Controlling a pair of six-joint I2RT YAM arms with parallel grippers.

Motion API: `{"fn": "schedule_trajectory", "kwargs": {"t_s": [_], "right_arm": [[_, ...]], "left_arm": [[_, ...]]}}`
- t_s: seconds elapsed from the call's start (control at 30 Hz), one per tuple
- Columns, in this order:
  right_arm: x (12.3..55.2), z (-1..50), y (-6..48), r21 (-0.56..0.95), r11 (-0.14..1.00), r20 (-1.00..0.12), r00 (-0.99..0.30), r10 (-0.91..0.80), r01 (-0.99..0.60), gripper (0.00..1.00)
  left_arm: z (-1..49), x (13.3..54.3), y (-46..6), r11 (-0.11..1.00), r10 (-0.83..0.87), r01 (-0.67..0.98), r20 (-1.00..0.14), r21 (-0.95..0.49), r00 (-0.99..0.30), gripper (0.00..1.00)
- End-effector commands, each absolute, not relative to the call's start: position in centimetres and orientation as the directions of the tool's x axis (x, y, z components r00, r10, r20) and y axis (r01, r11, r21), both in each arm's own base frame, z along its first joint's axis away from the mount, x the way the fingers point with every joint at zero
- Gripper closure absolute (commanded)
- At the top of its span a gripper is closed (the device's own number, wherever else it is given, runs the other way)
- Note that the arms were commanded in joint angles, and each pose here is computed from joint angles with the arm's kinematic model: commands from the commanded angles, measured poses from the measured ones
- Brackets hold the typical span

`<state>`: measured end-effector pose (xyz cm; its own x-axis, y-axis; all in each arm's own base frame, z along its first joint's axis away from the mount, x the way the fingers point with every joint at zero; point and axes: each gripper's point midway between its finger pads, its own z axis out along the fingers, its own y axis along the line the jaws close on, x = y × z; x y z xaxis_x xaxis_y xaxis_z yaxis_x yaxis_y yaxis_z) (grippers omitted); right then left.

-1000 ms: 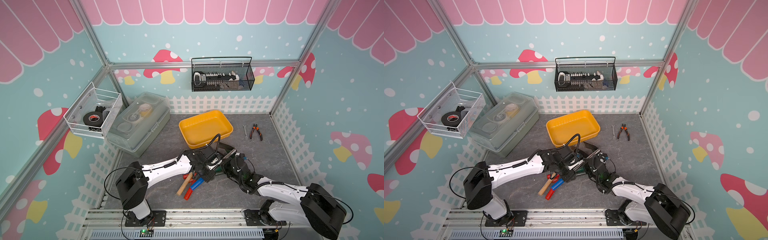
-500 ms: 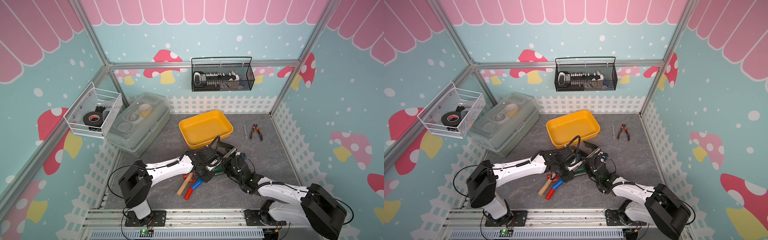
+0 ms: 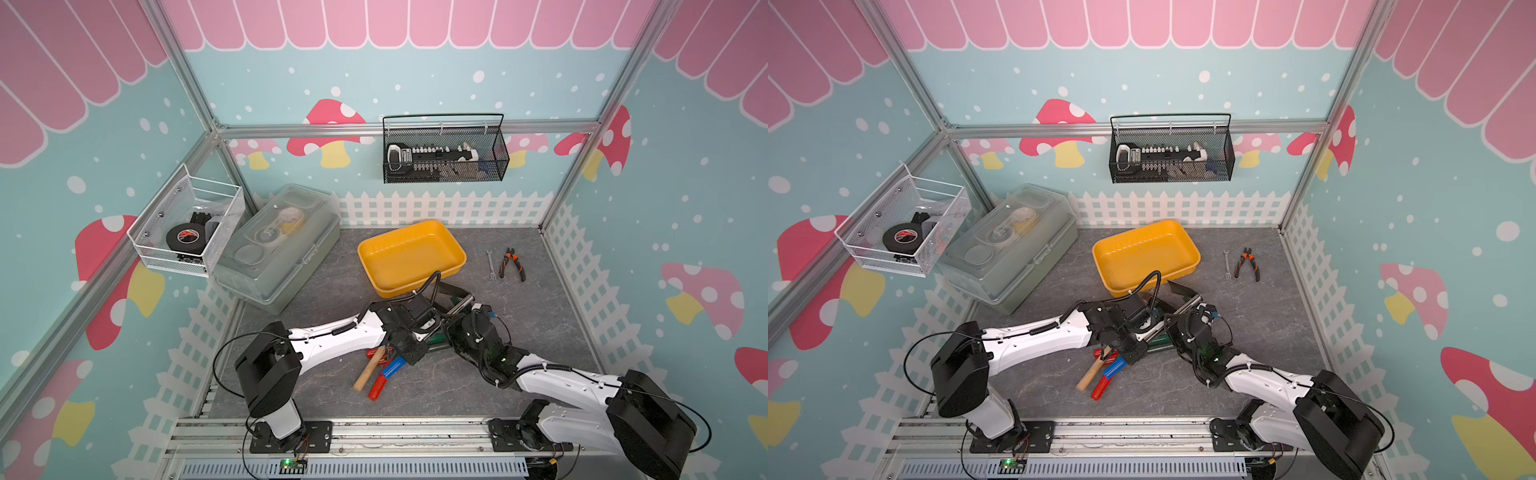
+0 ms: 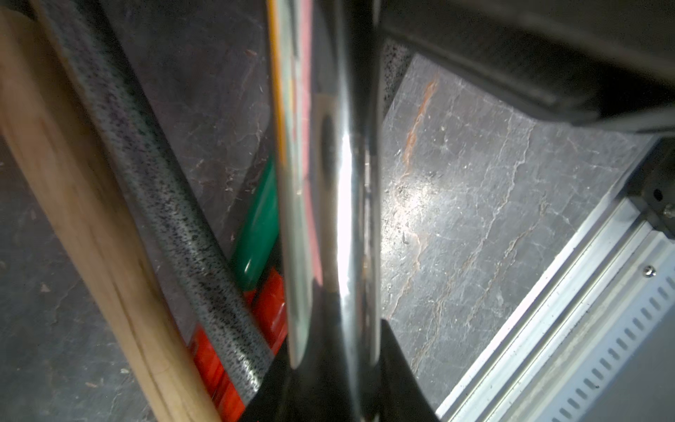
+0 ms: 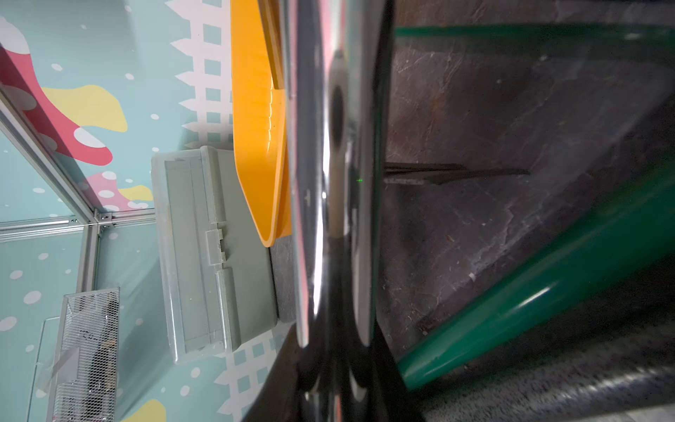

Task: Put the small hoe into the storage box
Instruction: Pick up the hoe from the center of the board.

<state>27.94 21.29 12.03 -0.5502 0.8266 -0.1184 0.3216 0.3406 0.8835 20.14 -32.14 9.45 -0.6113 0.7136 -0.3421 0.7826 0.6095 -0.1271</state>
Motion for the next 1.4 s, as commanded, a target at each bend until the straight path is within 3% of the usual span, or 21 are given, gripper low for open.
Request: {"fn": "schedule_trajectory", "kwargs": {"t_s": [0.0, 0.3, 0.6, 0.93, 1.37], "right_arm": [[28.7, 14.3, 20.3, 0.899, 0.316, -0.139, -0.489, 0.861, 0.302, 0.91], [28.2, 15.1, 17.9, 0.892, 0.342, -0.195, -0.431, 0.881, 0.295, 0.85], [28.1, 15.7, 17.1, 0.879, 0.386, -0.246, -0.428, 0.87, 0.279, 0.66], [28.5, 15.9, 17.1, 0.875, 0.401, -0.26, -0.436, 0.862, 0.27, 0.63], [27.6, 15.9, 15.2, 0.854, 0.446, -0.319, -0.408, 0.856, 0.268, 0.4]], "left_arm": [[12.8, 21.4, -32.0, 0.62, 0.686, 0.782, -0.435, -0.071, -0.583, 1.0], [15.0, 22.3, -32.1, 0.617, 0.672, 0.786, -0.491, -0.042, -0.554, 1.0], [16.9, 23.0, -32.8, 0.604, 0.661, 0.796, -0.533, -0.041, -0.529, 1.0], [18.0, 23.5, -33.2, 0.587, 0.665, 0.809, -0.559, -0.018, -0.495, 1.0], [20.4, 24.4, -34.0, 0.584, 0.641, 0.812, -0.617, 0.005, -0.457, 1.0]]}}
